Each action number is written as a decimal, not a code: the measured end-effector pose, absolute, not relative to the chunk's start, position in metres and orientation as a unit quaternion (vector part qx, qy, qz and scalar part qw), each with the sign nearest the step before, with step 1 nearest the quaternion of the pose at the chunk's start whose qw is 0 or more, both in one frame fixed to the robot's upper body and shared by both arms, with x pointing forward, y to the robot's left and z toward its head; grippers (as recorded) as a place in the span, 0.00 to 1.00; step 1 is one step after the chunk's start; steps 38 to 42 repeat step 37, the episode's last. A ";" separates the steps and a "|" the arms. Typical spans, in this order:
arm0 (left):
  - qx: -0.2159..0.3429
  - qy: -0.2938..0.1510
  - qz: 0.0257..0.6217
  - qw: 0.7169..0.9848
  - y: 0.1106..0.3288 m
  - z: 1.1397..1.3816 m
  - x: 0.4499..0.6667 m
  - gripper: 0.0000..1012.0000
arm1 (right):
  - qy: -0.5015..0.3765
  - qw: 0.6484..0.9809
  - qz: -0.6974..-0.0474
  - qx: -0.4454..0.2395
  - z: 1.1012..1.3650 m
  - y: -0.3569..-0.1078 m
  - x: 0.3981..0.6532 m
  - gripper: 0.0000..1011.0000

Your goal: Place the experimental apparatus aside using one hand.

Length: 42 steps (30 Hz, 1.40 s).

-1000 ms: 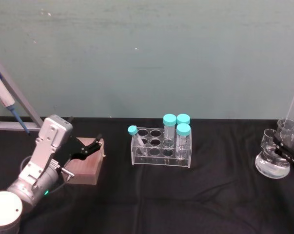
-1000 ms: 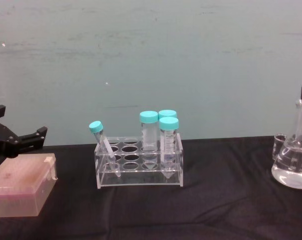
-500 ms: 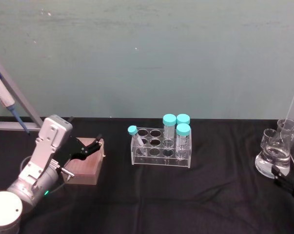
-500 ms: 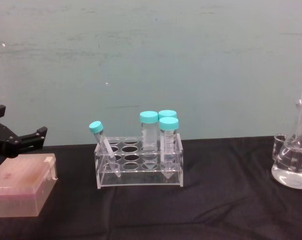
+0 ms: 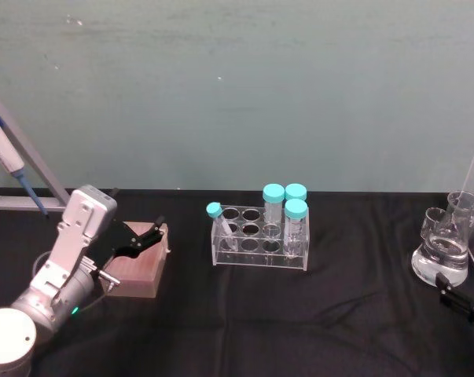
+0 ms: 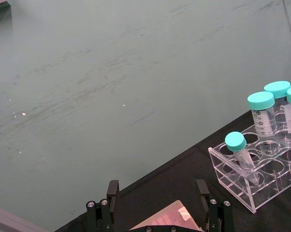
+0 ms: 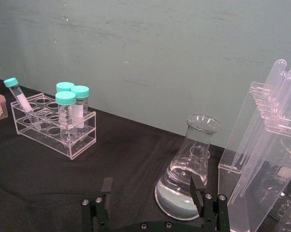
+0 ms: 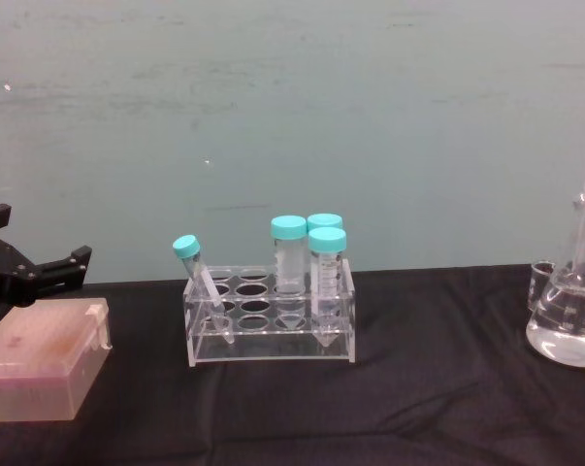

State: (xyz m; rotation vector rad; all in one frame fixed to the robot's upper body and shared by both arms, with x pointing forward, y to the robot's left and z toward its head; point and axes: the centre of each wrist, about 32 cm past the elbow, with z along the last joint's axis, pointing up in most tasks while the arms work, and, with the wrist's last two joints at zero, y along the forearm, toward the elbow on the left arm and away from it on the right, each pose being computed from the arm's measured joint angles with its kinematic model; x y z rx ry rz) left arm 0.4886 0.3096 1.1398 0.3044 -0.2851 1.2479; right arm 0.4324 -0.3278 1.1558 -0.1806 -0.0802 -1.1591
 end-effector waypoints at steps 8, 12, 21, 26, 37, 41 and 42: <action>0.141 -0.132 0.580 0.791 0.310 1.140 0.489 0.99 | -0.038 0.832 -0.547 -0.085 1.156 -0.328 0.432 0.99; 0.141 -0.132 0.580 0.791 0.310 1.140 0.489 0.99 | -0.039 0.832 -0.547 -0.085 1.156 -0.328 0.432 0.99; 0.141 -0.132 0.580 0.791 0.310 1.140 0.489 0.99 | -0.040 0.832 -0.547 -0.085 1.156 -0.328 0.432 0.99; 0.141 -0.132 0.580 0.791 0.310 1.140 0.489 0.99 | -0.040 0.832 -0.547 -0.085 1.156 -0.328 0.432 0.99; 0.141 -0.132 0.580 0.791 0.310 1.140 0.489 0.99 | -0.040 0.832 -0.547 -0.085 1.156 -0.328 0.432 0.99; 0.141 -0.132 0.580 0.791 0.310 1.140 0.489 0.99 | -0.040 0.832 -0.547 -0.085 1.156 -0.328 0.432 0.99; 0.141 -0.132 0.580 0.791 0.310 1.140 0.489 0.99 | -0.040 0.832 -0.547 -0.085 1.156 -0.328 0.432 0.99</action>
